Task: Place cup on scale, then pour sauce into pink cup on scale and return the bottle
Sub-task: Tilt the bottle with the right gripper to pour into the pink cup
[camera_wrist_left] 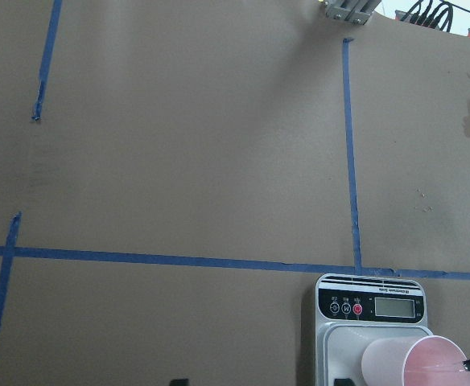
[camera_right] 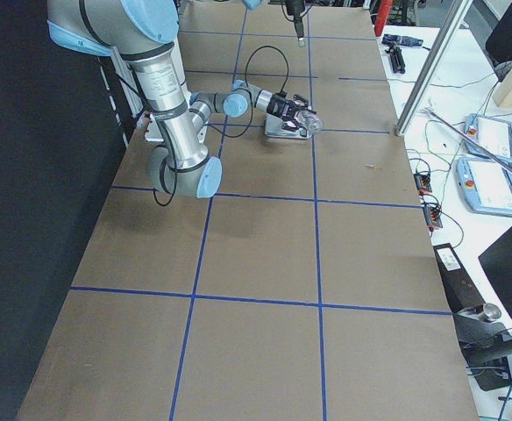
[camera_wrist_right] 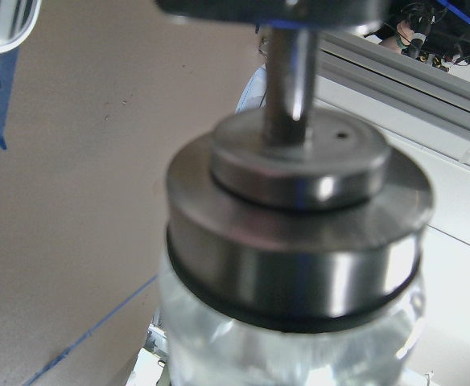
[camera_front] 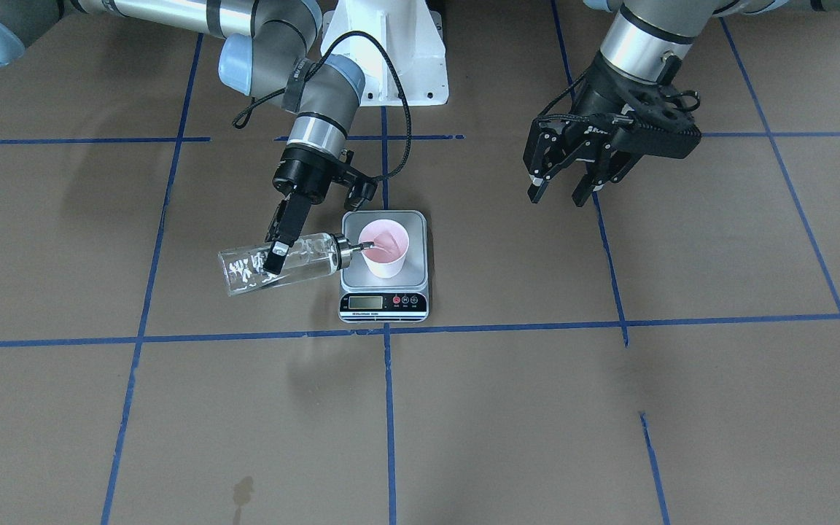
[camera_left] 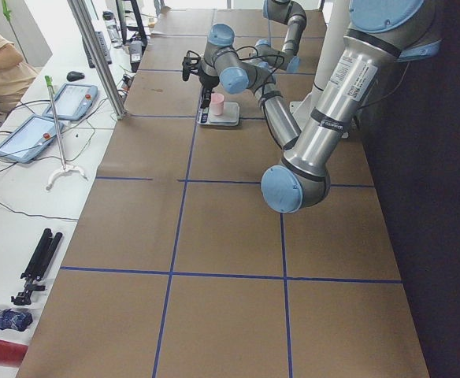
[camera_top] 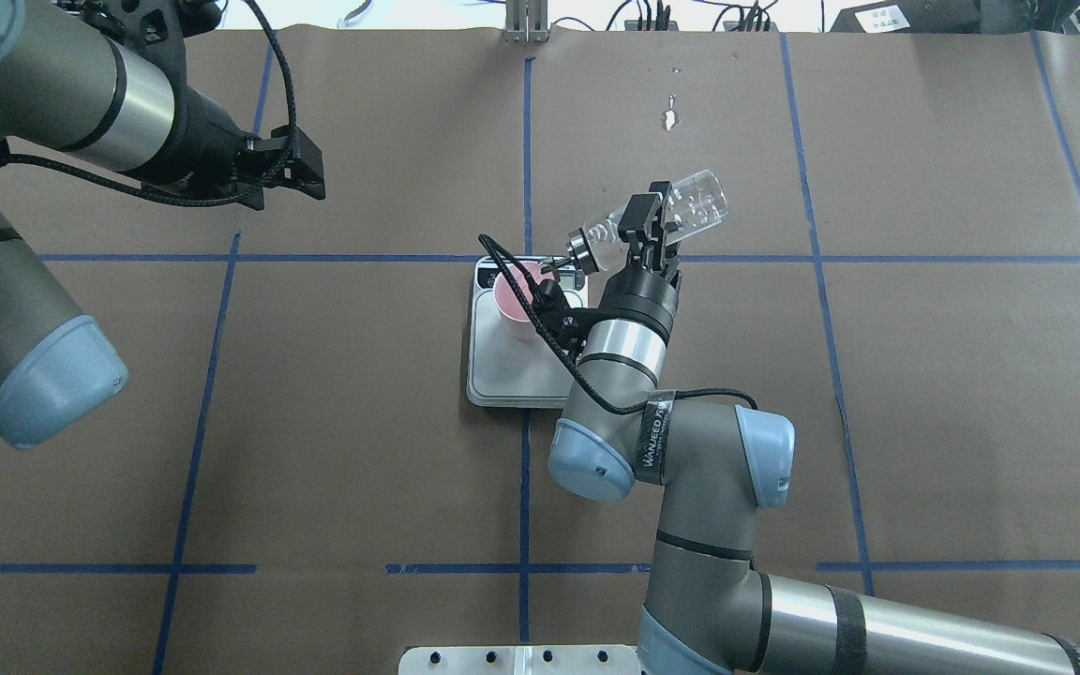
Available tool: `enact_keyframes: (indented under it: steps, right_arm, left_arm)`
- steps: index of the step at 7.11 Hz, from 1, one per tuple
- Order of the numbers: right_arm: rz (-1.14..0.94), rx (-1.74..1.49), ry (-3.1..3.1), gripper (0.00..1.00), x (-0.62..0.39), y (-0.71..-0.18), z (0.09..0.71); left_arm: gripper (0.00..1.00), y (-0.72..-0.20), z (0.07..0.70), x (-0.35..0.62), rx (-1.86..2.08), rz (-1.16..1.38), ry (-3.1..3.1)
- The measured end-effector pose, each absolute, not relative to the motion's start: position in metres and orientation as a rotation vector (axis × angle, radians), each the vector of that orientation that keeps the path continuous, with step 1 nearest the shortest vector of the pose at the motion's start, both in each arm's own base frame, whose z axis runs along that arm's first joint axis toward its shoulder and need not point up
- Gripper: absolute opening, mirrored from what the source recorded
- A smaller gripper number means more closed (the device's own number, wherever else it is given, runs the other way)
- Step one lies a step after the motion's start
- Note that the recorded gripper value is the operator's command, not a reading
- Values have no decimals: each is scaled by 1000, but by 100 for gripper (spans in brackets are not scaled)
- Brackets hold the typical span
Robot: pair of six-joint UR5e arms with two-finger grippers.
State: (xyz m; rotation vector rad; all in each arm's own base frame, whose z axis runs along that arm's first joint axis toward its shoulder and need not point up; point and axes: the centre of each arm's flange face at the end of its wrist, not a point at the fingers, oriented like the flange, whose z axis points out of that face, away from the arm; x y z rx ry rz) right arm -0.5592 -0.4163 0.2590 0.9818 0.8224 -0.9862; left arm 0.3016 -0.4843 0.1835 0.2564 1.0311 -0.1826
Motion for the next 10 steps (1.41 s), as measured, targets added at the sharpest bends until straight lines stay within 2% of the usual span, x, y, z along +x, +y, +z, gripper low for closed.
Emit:
enact_keyframes:
  steps: [3, 10]
  right_arm:
    - [-960, 999, 810, 0, -556, -417, 253]
    - [-663, 1079, 531, 0, -548, -403, 268]
  left_arm:
    - [67, -484, 184, 302, 256, -183, 1029]
    - [67, -482, 190, 302, 251, -183, 1024]
